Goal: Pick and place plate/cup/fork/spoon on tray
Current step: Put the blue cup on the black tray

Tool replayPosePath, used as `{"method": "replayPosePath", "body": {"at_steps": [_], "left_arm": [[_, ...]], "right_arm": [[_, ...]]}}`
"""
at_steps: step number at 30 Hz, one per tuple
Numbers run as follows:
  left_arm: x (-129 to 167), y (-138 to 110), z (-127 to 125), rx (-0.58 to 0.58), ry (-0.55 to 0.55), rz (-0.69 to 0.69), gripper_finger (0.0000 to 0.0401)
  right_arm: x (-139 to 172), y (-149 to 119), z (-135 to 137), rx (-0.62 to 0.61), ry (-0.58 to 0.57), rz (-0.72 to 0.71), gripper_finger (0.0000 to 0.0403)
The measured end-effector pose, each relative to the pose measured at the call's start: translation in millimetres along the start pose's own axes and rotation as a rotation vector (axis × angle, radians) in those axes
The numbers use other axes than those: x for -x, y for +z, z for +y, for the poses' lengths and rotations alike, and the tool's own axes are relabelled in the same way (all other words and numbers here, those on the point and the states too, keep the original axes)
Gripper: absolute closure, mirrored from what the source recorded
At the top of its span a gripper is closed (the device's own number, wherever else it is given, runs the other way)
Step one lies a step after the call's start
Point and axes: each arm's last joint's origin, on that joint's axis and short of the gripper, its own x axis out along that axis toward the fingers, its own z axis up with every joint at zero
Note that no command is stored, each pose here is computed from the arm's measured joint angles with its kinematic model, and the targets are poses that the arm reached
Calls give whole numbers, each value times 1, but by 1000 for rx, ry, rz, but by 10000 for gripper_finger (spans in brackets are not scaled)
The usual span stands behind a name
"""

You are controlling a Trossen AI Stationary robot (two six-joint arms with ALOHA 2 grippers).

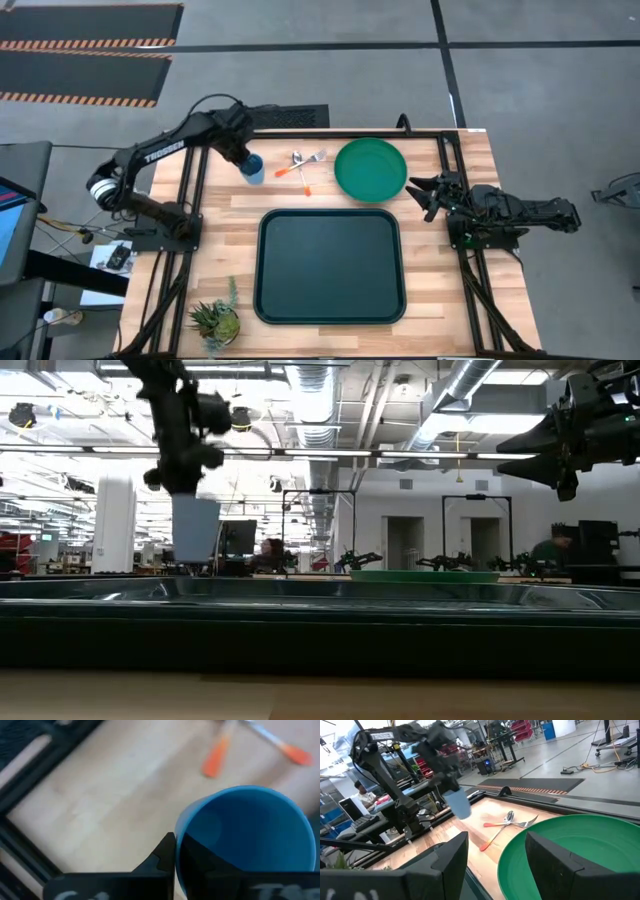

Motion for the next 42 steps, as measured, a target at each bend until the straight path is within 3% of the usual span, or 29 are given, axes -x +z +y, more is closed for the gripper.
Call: {"method": "replayPosePath", "body": {"at_steps": [10,15,19,27,34,42], "left_arm": [[45,-41,-93,-135,-160,-69,401],[38,-59,-138,-218,-220,-79,401],[20,-65,-157,-272,-136,-39,401],[-17,-58,-176,-334,-45,-8,401],[-37,-57,-170,-347,10,52,401],[-44,-53,-157,-301,-29,48,401]], "right_arm": [[0,0,0,-14,-2,3,182],[0,0,0,-15,-2,3,182],[0,-1,0,-14,-3,5,182],[0,-2,-1,-18,-9,20,182],[0,-3,-1,-15,-12,25,182],[0,-4,-2,-8,-17,37,182]]}}
